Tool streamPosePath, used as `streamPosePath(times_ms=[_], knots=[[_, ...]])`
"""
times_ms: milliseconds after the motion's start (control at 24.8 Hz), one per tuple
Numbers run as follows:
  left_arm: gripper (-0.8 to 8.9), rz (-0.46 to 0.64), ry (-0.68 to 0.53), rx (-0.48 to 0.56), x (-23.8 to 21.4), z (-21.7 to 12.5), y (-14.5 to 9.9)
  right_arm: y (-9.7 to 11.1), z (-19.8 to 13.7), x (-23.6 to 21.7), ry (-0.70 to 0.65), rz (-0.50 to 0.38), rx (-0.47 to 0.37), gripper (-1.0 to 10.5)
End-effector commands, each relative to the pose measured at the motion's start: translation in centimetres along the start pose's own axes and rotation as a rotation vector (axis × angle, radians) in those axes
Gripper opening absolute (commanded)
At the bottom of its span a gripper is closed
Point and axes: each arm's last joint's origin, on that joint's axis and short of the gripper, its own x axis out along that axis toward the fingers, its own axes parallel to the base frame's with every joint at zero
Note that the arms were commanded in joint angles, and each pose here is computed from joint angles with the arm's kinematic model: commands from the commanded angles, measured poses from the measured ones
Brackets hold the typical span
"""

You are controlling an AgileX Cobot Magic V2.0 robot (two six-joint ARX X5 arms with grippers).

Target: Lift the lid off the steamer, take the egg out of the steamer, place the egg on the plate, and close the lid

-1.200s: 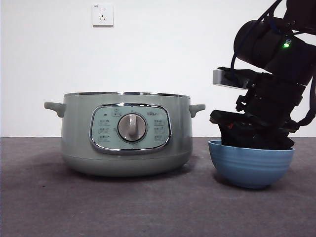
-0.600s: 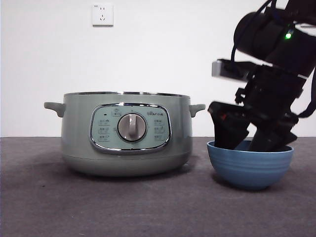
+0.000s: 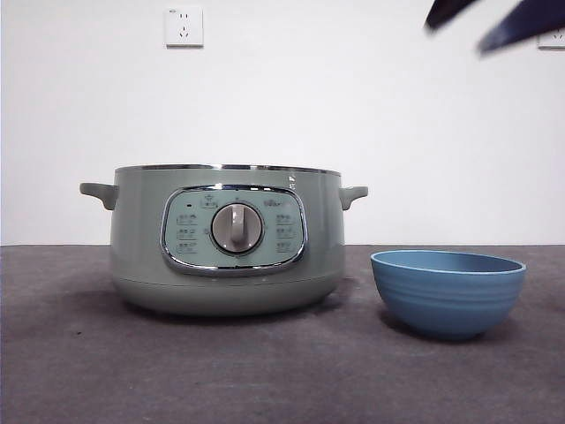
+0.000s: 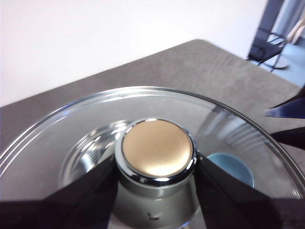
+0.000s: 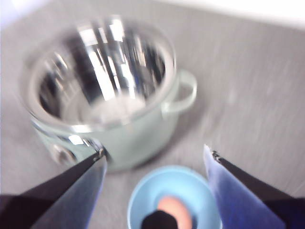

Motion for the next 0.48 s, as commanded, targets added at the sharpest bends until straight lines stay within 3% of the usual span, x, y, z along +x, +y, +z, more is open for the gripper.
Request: streamPosePath(times_ms=[40,242,483], knots=[[-0.08,-0.030,-0.032,0.025,2.0,0.8,0.0,0.2,0.5,-2.5,-0.066,-0.005,0.008,3.5],[-0.08,-0.069,0.012,0.055,8.1,0.3,-0.2,0.7,2.1,-6.8,-0.178,-0.005,0.007,3.5],[-0.07,-0.064,0.040,0.056,12.3,-0.5,0.0,0.8,3.1,-8.5,-0.221,-0.005,0.002,3.5]])
